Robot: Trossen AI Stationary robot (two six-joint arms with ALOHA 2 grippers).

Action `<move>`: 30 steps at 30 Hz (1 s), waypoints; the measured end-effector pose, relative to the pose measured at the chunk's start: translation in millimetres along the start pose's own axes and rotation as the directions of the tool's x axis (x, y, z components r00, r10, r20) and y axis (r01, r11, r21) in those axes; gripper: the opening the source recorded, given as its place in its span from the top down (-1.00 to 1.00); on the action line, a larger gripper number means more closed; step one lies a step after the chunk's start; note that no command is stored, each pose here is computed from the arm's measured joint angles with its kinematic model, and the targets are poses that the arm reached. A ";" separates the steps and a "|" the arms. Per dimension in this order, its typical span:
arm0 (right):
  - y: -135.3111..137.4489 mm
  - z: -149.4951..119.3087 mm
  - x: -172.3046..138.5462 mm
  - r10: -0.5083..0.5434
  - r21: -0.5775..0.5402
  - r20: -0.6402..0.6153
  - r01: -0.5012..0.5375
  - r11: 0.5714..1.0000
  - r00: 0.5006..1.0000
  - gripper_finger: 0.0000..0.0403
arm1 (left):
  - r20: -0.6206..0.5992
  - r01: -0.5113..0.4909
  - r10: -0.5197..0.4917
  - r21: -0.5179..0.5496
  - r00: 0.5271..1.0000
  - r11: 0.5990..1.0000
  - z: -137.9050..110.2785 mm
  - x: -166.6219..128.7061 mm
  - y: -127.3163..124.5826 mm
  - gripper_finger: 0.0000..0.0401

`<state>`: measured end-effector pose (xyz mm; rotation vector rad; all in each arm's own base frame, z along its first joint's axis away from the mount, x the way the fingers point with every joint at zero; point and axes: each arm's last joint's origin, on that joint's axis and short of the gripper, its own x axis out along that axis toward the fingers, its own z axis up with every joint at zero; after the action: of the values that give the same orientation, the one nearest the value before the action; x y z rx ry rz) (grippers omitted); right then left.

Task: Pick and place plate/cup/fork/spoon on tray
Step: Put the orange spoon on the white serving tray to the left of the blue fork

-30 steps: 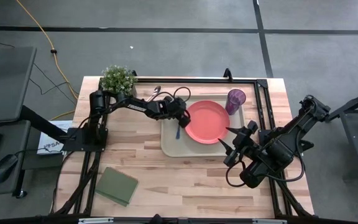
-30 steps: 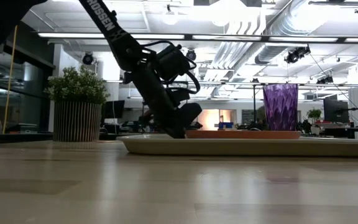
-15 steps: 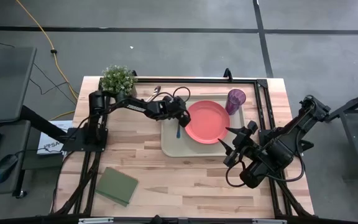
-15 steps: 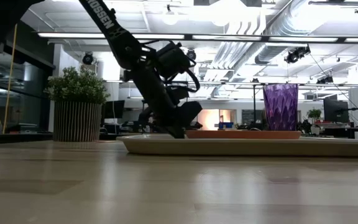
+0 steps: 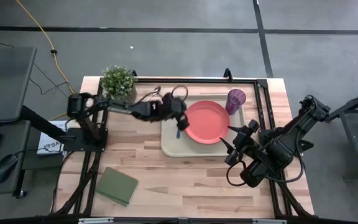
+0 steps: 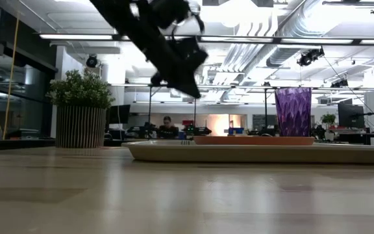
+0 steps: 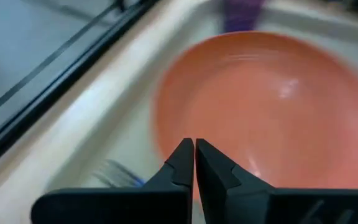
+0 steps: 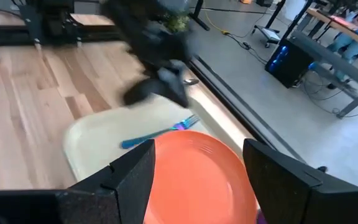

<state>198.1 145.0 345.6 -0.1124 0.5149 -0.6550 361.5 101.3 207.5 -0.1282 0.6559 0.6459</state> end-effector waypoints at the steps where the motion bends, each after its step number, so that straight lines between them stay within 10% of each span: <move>1: -1.3 -1.0 -0.5 -0.006 -0.009 -0.004 0.006 1.000 1.000 -0.17 | 0.016 0.027 -0.028 0.026 0.999 0.999 -0.7 -10.8 -9.0 1.00; 9: 3.8 -41.3 -3.1 -0.010 -0.045 -0.029 0.009 0.999 1.000 -0.17 | 0.312 0.154 -0.173 0.085 0.934 0.984 -38.5 -97.5 -44.4 1.00; 19: 6.0 -95.0 6.1 -0.054 0.091 0.252 0.032 0.995 0.966 -0.17 | 0.624 0.356 -0.396 0.196 0.674 0.914 -97.3 -174.6 -20.9 1.00; 24: 4.9 -92.7 15.4 -0.099 0.194 0.311 0.039 0.980 0.945 -0.17 | 0.650 0.380 -0.401 0.182 0.646 0.907 -102.5 -187.0 -9.0 1.00; 30: 13.3 -94.1 34.2 -0.101 0.173 0.103 0.082 0.982 0.990 -0.17 | 0.652 0.384 -0.399 0.175 0.645 0.907 -103.1 -188.0 -7.7 1.00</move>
<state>182.2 140.3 245.9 -0.0134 0.3465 -0.7752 197.8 -33.9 238.7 -0.0043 -0.0938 0.2175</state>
